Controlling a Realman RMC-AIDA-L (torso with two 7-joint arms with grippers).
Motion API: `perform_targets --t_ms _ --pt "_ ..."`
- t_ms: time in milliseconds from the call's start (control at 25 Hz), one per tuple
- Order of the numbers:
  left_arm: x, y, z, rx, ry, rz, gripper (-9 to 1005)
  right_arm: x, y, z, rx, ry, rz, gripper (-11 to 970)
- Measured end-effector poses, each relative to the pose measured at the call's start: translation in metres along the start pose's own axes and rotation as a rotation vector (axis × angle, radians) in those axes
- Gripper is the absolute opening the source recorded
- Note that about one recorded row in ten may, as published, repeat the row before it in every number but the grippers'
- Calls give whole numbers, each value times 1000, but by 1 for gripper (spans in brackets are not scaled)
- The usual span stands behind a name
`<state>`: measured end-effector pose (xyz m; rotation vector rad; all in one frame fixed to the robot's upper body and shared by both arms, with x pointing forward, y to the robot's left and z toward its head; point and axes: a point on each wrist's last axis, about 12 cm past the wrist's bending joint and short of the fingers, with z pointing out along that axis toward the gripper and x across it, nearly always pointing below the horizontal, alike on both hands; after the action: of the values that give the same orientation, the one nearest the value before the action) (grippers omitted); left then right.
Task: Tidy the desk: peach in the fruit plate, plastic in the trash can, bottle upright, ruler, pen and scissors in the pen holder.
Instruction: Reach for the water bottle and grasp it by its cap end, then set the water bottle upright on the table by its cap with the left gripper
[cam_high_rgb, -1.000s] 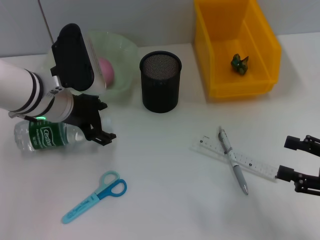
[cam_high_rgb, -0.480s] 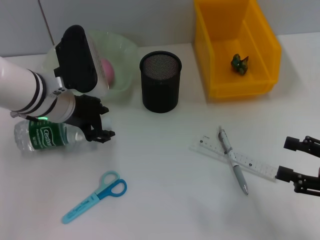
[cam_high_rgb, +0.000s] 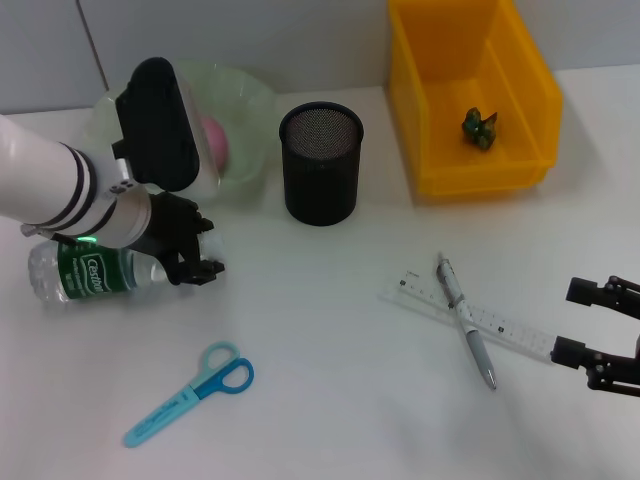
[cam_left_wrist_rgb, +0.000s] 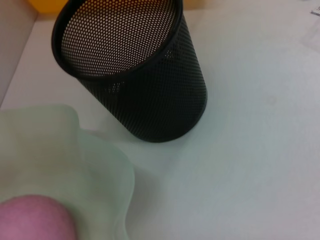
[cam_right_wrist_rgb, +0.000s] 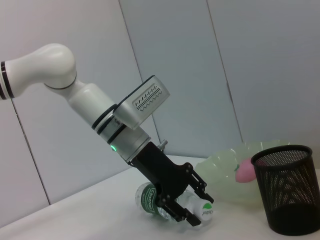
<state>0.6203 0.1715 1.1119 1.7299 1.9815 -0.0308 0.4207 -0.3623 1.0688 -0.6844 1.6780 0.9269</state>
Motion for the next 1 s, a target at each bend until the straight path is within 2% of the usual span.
perform_targets --t_ms 280,520,720,760,1000 --pt "-6 0 1 -21 2 43 542 4 2 0 -1 -2 20 818" --pt "-12 -2 -1 -7 -14 57 435 4 2 0 -1 -3 24 817" --pt "-18 -5 -6 23 -65 48 438 5 3 -1 0 -2 28 816" --pt "-21 -6 -10 32 -106 40 439 5 3 -1 1 -2 28 816" --pt "-23 -6 -20 30 -174 6 443 5 3 0 0 -3 29 814"
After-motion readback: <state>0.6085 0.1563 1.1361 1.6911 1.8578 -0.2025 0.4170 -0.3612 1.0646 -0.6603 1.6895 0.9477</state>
